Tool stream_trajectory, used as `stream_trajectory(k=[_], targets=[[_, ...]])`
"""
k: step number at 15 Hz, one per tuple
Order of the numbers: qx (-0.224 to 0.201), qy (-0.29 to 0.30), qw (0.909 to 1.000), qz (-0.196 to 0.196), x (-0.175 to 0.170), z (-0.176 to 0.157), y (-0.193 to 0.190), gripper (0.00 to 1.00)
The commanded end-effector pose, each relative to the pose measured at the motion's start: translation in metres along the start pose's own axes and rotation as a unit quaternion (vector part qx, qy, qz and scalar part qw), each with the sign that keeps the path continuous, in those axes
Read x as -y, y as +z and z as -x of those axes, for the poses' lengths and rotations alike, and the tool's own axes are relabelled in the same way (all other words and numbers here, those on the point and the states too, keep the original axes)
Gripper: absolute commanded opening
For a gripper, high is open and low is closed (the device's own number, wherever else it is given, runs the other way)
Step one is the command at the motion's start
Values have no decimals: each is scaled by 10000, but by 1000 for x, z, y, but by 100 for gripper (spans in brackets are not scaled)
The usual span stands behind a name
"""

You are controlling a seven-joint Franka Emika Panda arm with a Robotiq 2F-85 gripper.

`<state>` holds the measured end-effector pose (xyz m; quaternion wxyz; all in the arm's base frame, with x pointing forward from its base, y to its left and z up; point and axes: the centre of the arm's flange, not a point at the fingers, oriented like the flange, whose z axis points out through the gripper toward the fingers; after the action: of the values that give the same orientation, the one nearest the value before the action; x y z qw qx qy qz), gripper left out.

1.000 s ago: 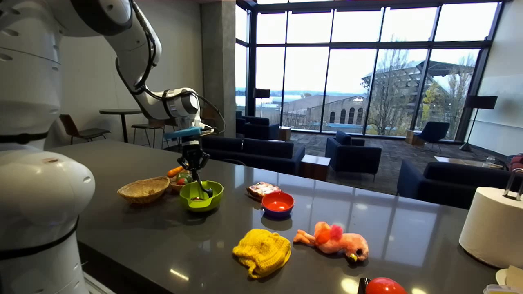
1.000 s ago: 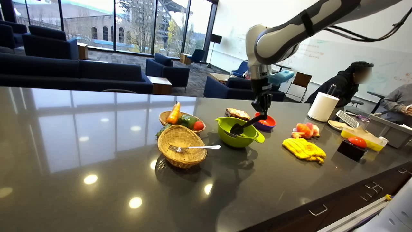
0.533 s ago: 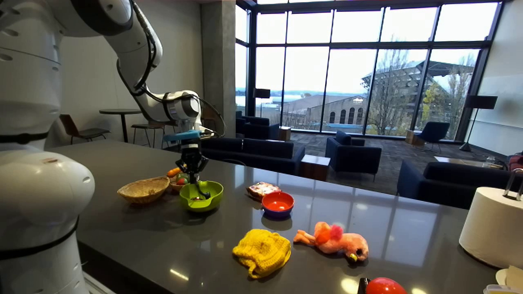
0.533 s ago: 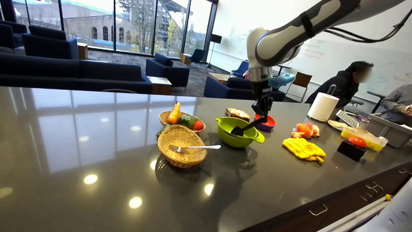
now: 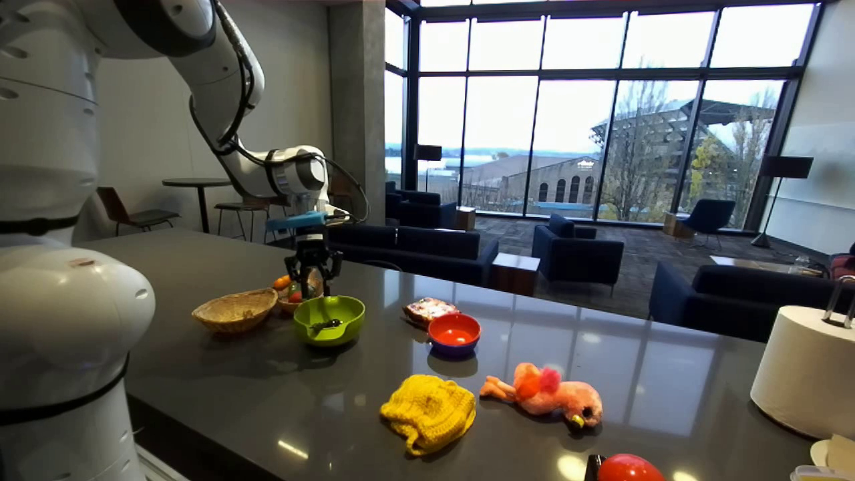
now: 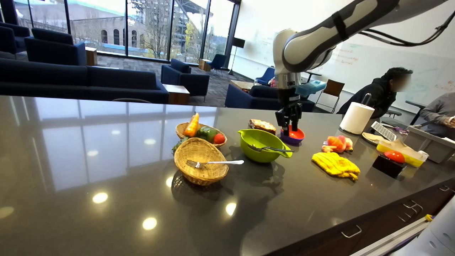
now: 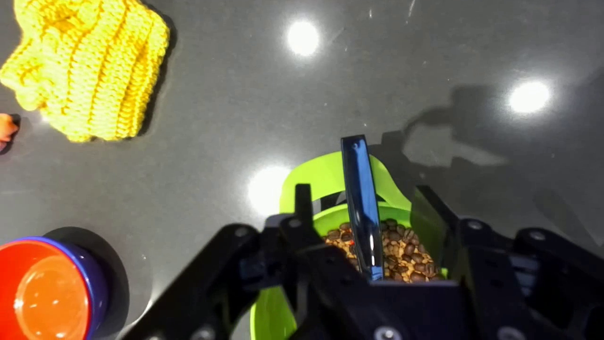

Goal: Use the black spoon to mix the contents of the green bowl

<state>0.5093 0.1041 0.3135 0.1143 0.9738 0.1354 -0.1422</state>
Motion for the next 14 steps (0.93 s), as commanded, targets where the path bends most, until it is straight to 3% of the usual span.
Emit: stream_trajectory(k=[1, 2, 4, 14], targets=[[-158, 250, 9996, -14, 4, 26, -15, 88], [-187, 296, 9994, -32, 6, 31, -17, 96], [-286, 404, 9987, -87, 13, 42, -25, 100], [-1074, 1034, 9888, -74, 46, 103, -56, 100]])
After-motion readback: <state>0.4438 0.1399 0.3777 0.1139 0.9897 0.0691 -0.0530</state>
